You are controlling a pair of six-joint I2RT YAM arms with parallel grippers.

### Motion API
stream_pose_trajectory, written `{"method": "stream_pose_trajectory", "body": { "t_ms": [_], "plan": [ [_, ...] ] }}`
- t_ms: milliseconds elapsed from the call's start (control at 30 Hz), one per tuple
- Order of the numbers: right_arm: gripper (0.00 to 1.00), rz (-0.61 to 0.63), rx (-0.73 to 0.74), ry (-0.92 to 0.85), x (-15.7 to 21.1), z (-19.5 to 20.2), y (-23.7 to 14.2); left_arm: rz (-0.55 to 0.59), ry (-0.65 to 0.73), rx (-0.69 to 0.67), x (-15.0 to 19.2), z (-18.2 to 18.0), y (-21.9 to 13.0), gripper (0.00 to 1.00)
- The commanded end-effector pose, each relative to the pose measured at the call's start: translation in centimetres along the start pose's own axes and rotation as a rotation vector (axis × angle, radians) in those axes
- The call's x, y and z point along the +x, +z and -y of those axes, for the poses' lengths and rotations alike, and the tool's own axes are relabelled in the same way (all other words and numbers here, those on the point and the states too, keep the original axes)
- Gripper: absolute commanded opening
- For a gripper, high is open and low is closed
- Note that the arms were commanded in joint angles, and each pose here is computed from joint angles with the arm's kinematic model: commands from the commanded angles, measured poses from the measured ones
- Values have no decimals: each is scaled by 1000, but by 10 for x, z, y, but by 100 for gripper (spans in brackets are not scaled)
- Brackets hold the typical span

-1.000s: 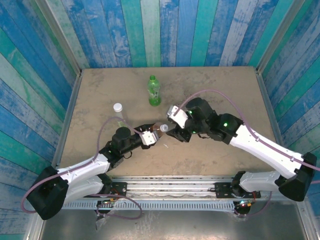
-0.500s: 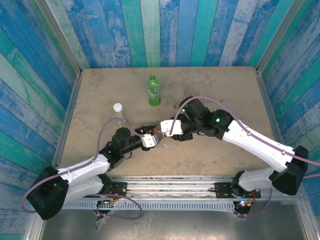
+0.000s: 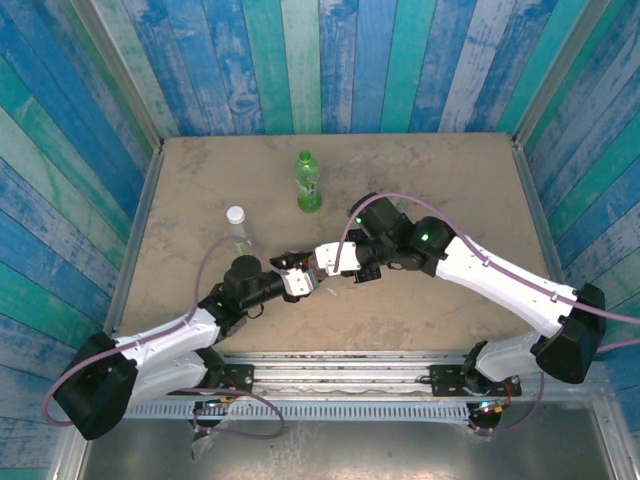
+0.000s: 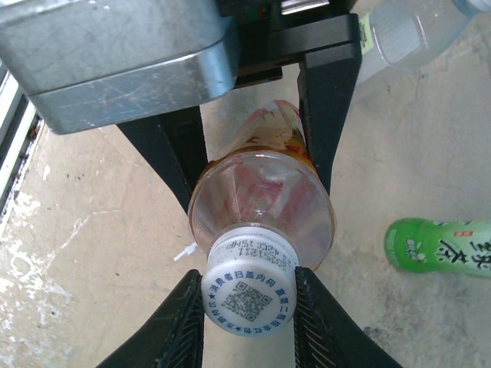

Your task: Screw on the bottle caps

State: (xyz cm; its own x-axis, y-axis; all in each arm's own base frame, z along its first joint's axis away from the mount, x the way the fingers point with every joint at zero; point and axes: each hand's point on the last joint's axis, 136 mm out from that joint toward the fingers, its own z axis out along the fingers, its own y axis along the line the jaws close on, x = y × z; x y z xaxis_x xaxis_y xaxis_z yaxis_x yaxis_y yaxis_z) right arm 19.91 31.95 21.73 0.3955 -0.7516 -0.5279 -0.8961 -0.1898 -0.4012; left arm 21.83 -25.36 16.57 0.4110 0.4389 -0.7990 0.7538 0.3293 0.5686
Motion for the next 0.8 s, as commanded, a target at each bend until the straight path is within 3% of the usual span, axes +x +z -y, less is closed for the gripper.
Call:
{"method": "stream_pose_trajectory", "body": {
  "t_ms": [0,133,333,500,767],
  "plan": [
    [18,6,-6,35,-4,-1,-3,33,11,-19,-8,-5,-2,51],
    [12,9,63,222,-1,9,-5,38,8,-27,-9,-6,-3,51],
    [1,95,221,711,5,29,-12,40,10,-36,-11,-9,-2,51],
    [1,134,227,1140,14,25,-10,32,13,-44,-10,-10,-4,51],
    [1,124,83,1474,12,3,4,32,12,-47,-10,-10,-4,51]
  ]
}}
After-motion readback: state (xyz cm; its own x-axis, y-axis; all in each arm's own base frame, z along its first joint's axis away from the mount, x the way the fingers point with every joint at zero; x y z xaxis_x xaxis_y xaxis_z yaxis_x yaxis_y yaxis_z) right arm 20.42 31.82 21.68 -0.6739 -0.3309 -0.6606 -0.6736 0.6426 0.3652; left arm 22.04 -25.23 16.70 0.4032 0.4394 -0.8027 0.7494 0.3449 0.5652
